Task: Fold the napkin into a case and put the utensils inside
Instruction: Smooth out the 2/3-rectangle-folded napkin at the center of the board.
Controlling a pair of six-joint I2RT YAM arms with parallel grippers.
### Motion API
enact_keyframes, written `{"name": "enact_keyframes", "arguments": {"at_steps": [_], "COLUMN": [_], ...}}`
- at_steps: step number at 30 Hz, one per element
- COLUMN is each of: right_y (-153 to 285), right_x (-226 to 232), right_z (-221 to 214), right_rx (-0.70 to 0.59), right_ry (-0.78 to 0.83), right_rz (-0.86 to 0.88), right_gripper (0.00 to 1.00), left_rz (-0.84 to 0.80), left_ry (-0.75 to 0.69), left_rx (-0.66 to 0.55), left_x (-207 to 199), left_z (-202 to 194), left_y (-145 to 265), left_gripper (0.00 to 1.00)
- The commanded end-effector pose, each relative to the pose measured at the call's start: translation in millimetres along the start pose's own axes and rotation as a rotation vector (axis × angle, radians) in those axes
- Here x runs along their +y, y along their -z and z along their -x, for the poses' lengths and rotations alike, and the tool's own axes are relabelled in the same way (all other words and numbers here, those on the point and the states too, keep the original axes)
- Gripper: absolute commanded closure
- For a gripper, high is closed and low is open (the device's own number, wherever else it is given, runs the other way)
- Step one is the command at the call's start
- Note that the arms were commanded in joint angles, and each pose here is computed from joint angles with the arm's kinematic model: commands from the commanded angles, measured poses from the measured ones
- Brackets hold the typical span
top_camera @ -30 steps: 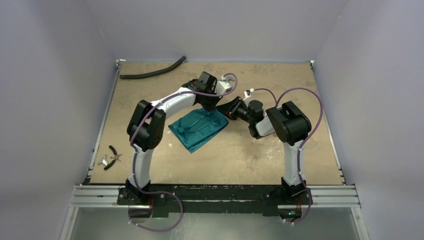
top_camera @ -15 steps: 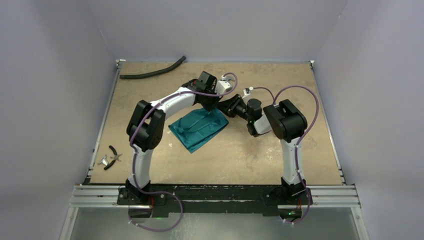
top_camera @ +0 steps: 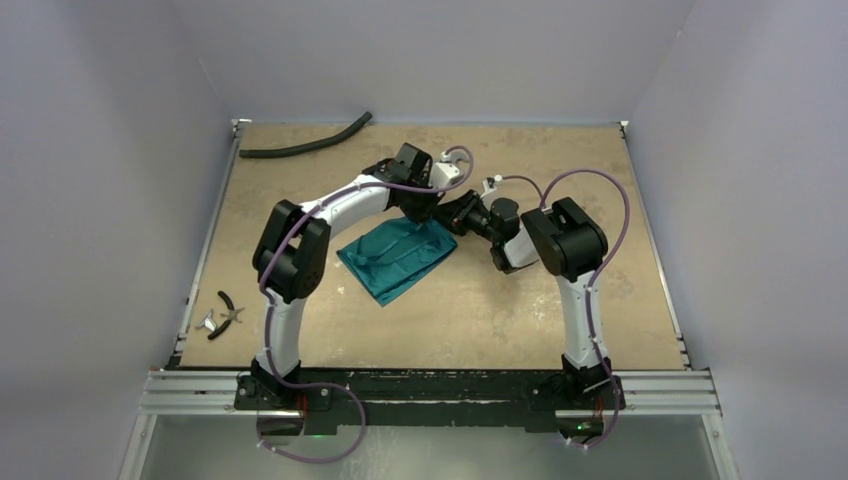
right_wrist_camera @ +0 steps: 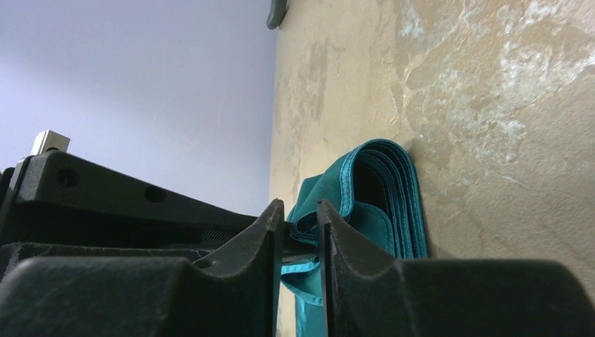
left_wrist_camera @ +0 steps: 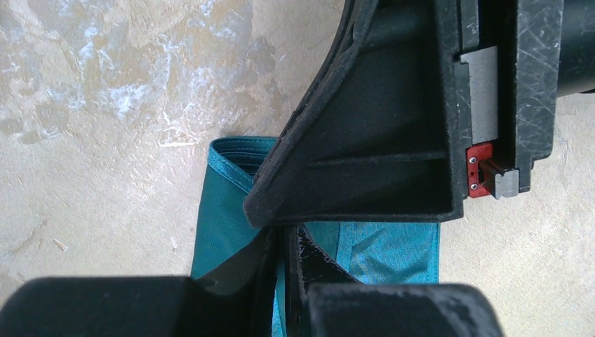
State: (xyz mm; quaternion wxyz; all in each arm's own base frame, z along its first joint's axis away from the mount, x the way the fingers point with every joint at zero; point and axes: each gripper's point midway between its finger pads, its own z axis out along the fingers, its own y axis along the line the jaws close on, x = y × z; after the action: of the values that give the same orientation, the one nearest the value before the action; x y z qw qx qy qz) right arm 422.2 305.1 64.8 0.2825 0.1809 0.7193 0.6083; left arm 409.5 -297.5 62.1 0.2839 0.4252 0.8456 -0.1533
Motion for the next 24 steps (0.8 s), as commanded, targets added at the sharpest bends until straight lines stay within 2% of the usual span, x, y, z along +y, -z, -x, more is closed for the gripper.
{"name": "enact_keyframes", "arguments": {"at_steps": [1, 5, 10, 13, 14, 17, 18, 22, 23, 24], "right_y": [-4, -1, -3, -4, -3, 1, 3, 5, 5, 5], "right_x": [21, 15, 8, 3, 2, 2, 4, 13, 16, 18], "right_z": [-6, -9, -7, -7, -7, -7, -6, -3, 3, 7], "right_rx": [0.020, 0.022, 0.023, 0.025, 0.022, 0.012, 0.005, -0.008, -0.031, -0.044], "right_ry": [0.011, -0.008, 0.013, 0.029, 0.030, 0.031, 0.031, 0.051, 0.099, 0.115], "right_rz": [0.069, 0.046, 0.001, -0.026, -0.030, -0.042, -0.041, -0.037, -0.068, -0.079], "right_gripper": [0.77, 0.81, 0.76, 0.77, 0.80, 1.00, 1.00, 1.00, 1.00, 1.00], "left_rz": [-0.013, -0.011, -0.030, -0.039, -0.038, -0.040, -0.040, -0.060, -0.086, -0.106], "left_ry": [0.014, 0.025, 0.030, 0.035, 0.036, 0.025, 0.010, -0.091, -0.187, -0.226], "left_rx": [-0.079, -0.093, -0.109, -0.115, -0.119, -0.116, -0.109, -0.043, -0.011, 0.002], "left_x": [-2, 1, 1, 1, 1, 2, 2, -8, -22, -32], "left_z": [22, 24, 28, 29, 30, 29, 27, -2, -31, -43], "left_y": [15, 20, 35, 44, 47, 59, 63, 75, 85, 90], "left_gripper": [0.90, 0.84, 0.79, 0.77, 0.76, 0.71, 0.70, 0.70, 0.69, 0.69]}}
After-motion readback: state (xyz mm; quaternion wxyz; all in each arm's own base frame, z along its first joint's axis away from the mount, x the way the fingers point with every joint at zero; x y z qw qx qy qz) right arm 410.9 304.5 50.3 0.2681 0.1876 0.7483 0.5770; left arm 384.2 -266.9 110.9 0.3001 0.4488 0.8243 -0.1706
